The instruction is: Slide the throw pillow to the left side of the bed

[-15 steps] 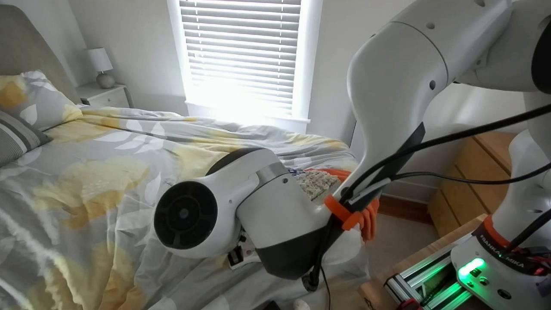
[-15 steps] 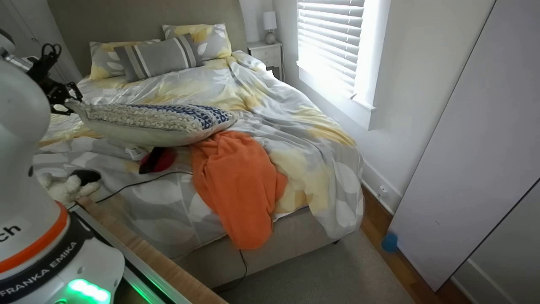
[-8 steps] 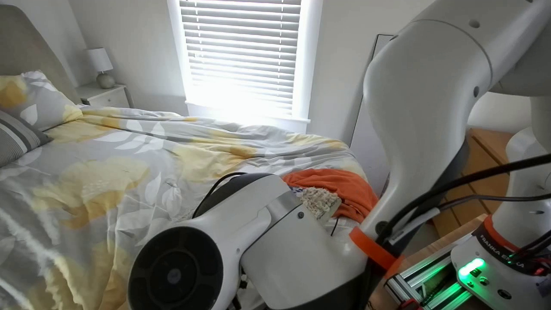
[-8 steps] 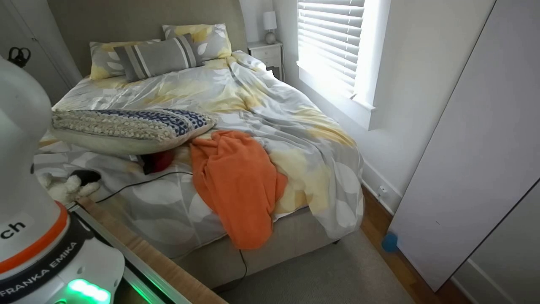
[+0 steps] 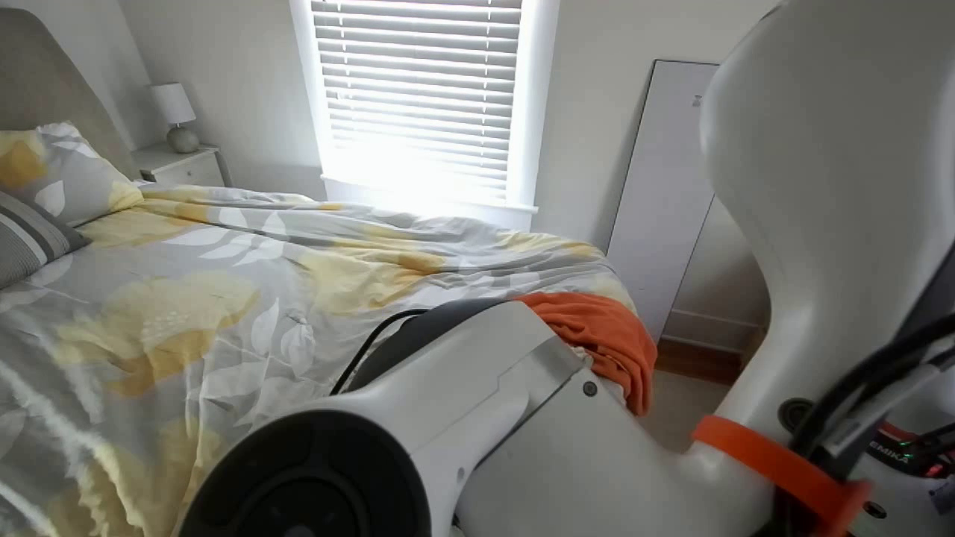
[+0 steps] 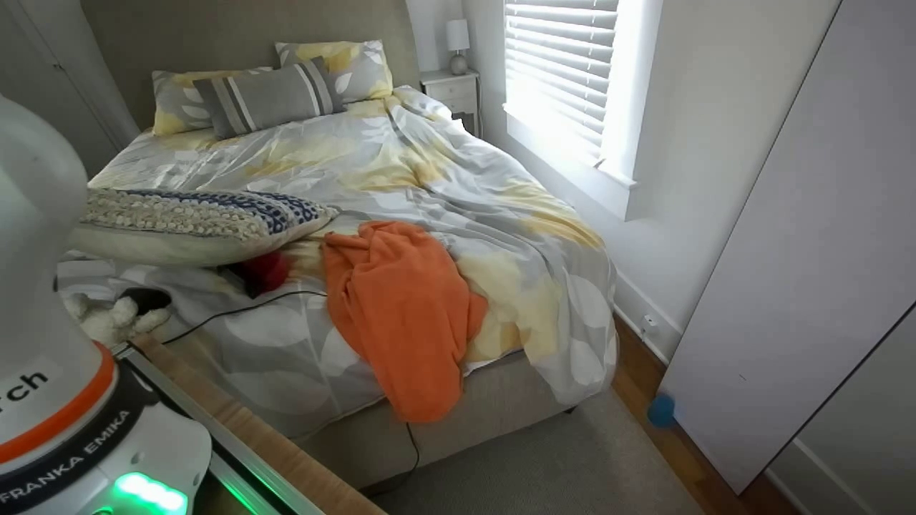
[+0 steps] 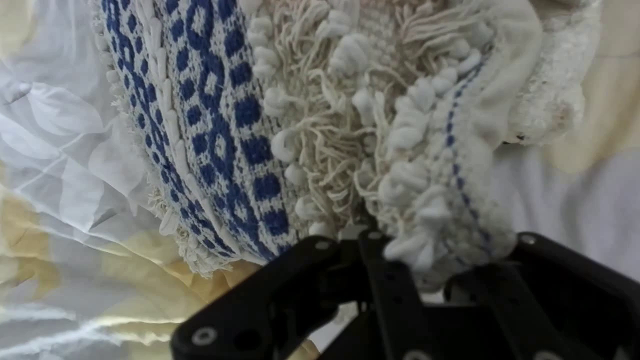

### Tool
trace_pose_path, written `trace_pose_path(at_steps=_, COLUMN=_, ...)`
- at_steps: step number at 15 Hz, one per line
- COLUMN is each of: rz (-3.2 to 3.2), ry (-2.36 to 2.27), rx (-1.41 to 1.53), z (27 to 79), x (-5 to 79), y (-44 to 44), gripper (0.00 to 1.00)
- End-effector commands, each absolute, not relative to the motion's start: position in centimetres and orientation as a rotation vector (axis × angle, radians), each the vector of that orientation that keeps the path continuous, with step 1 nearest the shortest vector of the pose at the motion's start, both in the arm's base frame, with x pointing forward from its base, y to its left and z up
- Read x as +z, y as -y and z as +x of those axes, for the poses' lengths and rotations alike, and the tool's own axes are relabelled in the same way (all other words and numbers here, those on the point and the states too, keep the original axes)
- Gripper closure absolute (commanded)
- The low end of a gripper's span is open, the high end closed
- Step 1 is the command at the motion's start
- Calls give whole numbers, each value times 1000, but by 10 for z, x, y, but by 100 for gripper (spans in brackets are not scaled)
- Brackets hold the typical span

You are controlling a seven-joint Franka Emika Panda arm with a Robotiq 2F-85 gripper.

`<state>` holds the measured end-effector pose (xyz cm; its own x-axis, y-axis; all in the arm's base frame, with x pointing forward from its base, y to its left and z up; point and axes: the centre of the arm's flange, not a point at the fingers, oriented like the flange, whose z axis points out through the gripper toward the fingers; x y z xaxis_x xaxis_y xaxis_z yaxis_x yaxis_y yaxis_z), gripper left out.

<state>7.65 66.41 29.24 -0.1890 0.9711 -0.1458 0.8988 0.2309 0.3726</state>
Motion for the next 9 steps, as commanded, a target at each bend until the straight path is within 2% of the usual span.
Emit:
trace_pose_path(at_steps=1, rz=1708, ry=-2256, rx=263, z=58, x=309, y=-654, gripper=96)
trace_pose_path(at_steps=2, rz=1693, ry=-2251, rx=263, z=62, x=304, y=-654, gripper=60)
trace_pose_path(at_steps=3, rz=1690, ry=-2276, rx=263, z=67, x=301, y=-655, gripper=59)
trace_pose_path(at_steps=4, rz=1681, ry=-2278, rx=292, z=74, x=295, y=-657, gripper=54)
trace_pose_path(at_steps=9, rz=1777, ry=-2247, rx=332, z=115, x=274, y=-669, gripper=16)
